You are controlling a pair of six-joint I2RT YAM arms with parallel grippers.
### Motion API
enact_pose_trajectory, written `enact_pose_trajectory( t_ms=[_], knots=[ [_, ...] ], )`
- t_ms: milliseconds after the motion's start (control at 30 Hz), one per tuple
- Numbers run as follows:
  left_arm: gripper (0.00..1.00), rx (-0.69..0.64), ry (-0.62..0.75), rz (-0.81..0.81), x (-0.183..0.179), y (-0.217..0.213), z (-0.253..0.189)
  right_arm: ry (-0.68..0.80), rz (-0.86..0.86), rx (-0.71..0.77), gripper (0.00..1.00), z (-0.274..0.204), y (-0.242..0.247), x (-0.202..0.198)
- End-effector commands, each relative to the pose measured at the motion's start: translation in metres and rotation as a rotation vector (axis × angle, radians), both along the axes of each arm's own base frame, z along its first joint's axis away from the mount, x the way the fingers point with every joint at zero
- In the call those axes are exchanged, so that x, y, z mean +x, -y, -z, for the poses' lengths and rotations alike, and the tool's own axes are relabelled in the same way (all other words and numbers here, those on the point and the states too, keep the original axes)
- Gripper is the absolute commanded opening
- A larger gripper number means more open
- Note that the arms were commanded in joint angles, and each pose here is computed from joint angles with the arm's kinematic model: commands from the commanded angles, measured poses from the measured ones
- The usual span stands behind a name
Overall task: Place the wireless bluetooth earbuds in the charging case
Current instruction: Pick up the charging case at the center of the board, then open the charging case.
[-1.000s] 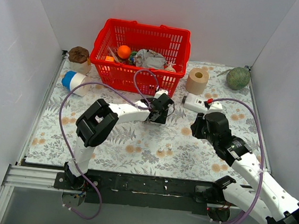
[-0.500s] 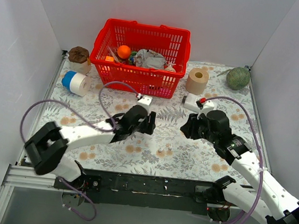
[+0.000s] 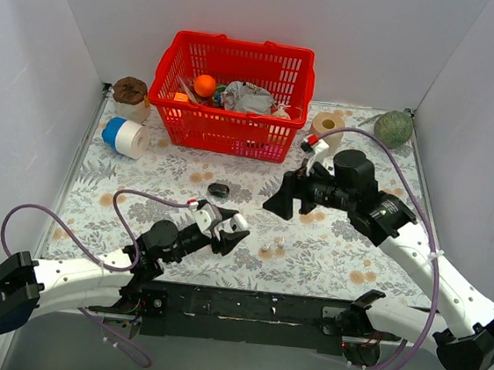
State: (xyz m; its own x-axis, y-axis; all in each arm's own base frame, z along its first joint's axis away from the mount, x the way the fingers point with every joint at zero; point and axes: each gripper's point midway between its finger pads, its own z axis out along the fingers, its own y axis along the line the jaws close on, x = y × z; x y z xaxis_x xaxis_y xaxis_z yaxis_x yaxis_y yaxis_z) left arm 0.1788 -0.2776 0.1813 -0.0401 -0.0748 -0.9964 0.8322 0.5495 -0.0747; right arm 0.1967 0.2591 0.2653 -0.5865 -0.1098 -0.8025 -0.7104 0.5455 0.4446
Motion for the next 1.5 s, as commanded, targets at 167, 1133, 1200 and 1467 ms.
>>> enact_pose_trajectory(
  t_ms=[167, 1133, 1200, 1467],
  knots=[
    [0.0, 0.081, 0.335, -0.072, 0.01, 0.002, -0.045, 0.005, -0.03, -0.066, 0.89, -0.01, -0.034, -0.023],
    [0.0, 0.063, 0.392, -0.069, -0.006, 0.002, -0.062, -0.021, 0.048, -0.221, 0.83, 0.033, -0.053, -0.006],
    [0.0, 0.065, 0.391, -0.073, -0.005, 0.002, -0.061, -0.017, 0.048, -0.225, 0.83, 0.032, -0.051, -0.007],
    [0.0, 0.06, 0.393, -0.082, -0.005, 0.0, -0.065, -0.003, 0.096, -0.245, 0.82, 0.033, -0.04, 0.0]
  ],
)
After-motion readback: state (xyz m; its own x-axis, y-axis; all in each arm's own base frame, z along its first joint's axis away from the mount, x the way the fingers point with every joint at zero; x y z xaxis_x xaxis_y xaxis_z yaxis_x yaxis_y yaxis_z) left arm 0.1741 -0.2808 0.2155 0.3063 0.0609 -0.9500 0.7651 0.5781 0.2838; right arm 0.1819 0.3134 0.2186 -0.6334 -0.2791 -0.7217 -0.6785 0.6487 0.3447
